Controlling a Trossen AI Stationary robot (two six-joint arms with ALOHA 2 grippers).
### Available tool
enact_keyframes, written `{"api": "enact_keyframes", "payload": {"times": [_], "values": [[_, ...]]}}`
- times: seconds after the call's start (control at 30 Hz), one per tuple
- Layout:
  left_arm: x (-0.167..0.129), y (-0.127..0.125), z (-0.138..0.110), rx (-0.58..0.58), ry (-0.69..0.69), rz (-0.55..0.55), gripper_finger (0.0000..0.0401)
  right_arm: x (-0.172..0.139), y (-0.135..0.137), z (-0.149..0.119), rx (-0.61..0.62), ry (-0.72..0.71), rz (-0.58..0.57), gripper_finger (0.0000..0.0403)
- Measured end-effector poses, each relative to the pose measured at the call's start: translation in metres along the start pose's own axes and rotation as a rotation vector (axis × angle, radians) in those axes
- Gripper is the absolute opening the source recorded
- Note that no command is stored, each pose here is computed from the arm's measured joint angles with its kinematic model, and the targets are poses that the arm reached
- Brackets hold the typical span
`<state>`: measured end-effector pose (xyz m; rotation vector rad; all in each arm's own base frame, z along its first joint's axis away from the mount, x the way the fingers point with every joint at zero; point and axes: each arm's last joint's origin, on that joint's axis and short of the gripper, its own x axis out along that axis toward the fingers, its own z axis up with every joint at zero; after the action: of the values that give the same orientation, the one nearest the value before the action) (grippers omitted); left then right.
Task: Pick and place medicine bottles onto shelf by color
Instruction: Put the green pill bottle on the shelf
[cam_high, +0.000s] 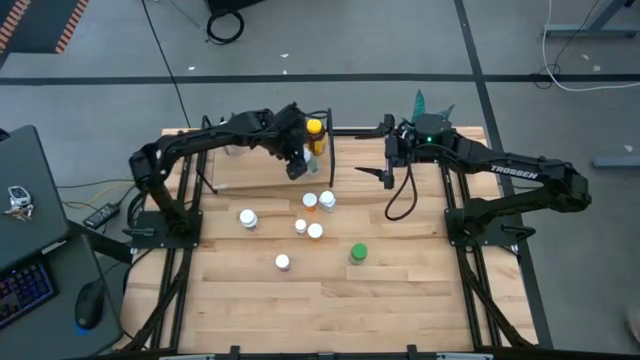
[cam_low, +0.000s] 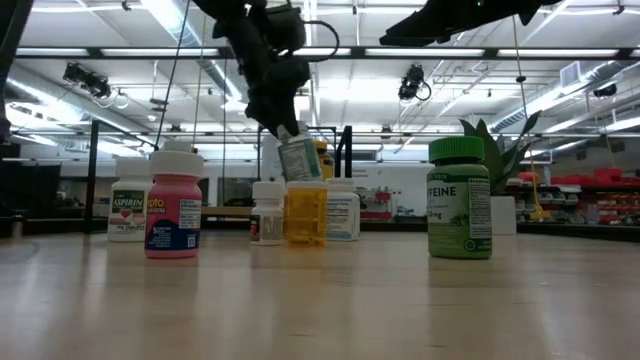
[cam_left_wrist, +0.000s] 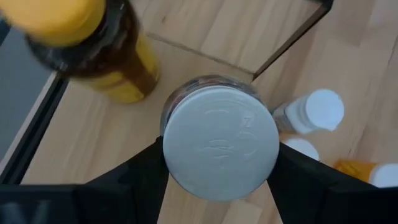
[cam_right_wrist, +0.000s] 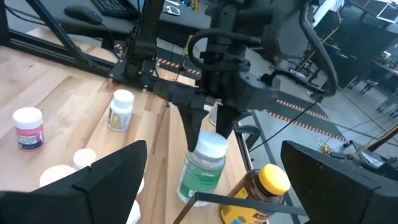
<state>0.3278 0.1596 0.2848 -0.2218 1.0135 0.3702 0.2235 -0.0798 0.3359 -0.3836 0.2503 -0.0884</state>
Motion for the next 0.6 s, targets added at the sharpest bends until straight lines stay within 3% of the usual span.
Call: {"api": "enact_keyframes", "payload": {"times": [0.6], "values": [[0.026,-0.001,0.007,0.076,0.022,-0.022,0.0241,-0.005,0.001,-0.001,0.025,0.022,0.009,0.0379]]}}
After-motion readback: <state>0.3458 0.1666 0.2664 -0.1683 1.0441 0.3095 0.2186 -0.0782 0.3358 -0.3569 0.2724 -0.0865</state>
